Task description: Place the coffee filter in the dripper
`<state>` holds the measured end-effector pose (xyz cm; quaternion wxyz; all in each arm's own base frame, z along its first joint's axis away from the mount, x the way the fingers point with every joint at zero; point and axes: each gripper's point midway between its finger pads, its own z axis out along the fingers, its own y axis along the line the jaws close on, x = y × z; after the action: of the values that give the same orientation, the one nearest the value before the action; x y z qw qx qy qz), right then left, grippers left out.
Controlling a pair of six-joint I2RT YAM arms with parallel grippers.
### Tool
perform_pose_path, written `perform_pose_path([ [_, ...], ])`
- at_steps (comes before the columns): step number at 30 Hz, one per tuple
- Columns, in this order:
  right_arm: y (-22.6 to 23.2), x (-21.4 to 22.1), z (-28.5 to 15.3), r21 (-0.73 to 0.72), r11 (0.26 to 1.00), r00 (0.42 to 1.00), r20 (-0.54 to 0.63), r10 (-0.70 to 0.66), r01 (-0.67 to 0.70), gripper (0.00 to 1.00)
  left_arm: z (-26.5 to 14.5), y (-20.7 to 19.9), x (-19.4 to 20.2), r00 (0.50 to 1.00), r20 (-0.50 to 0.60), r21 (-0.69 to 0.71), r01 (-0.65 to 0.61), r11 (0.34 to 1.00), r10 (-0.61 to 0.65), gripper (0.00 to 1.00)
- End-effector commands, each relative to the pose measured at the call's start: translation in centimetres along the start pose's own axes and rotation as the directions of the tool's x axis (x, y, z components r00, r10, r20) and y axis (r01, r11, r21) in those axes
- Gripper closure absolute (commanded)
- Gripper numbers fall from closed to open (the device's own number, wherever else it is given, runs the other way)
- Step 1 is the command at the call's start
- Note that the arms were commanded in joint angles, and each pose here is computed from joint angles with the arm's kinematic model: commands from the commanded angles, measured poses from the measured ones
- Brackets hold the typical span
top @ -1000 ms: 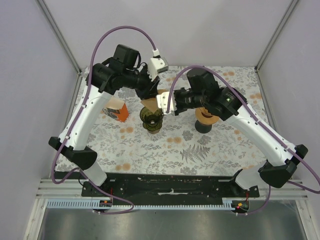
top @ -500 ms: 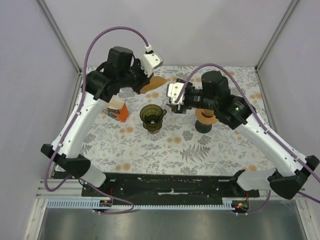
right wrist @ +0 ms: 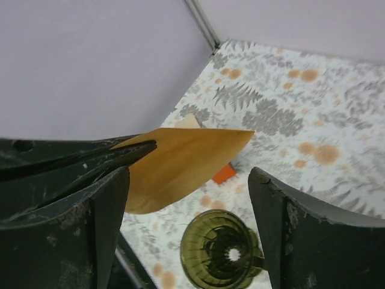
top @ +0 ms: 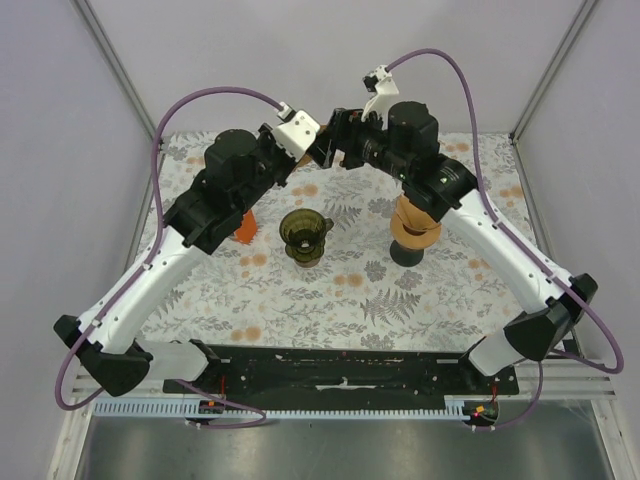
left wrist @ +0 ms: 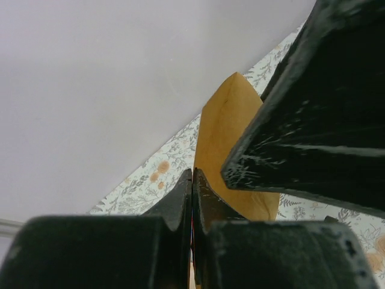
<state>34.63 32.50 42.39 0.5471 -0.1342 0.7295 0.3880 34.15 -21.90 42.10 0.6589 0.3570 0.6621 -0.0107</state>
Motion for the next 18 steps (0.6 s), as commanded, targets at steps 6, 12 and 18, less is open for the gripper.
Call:
perform_pose_path([
  [6,1.3,0.1,3.0,-0.037,0.935,0.936,0.008,0.353,-0.352,0.30,-0.8,2.8,-3.8,0.987,0.159,-0.148,0.020,0.989,0.004,0.98],
  [12,0.7,0.6,4.0,-0.027,0.924,0.925,0.000,0.380,-0.380,0.65,-1.0,3.9,-5.1,0.976,0.214,-0.200,0.006,0.980,0.038,0.98],
  [18,-4.6,1.7,3.3,0.113,0.917,0.924,0.035,0.382,-0.383,1.00,-1.6,5.8,-6.1,0.968,0.236,-0.291,-0.016,0.957,0.088,0.98],
])
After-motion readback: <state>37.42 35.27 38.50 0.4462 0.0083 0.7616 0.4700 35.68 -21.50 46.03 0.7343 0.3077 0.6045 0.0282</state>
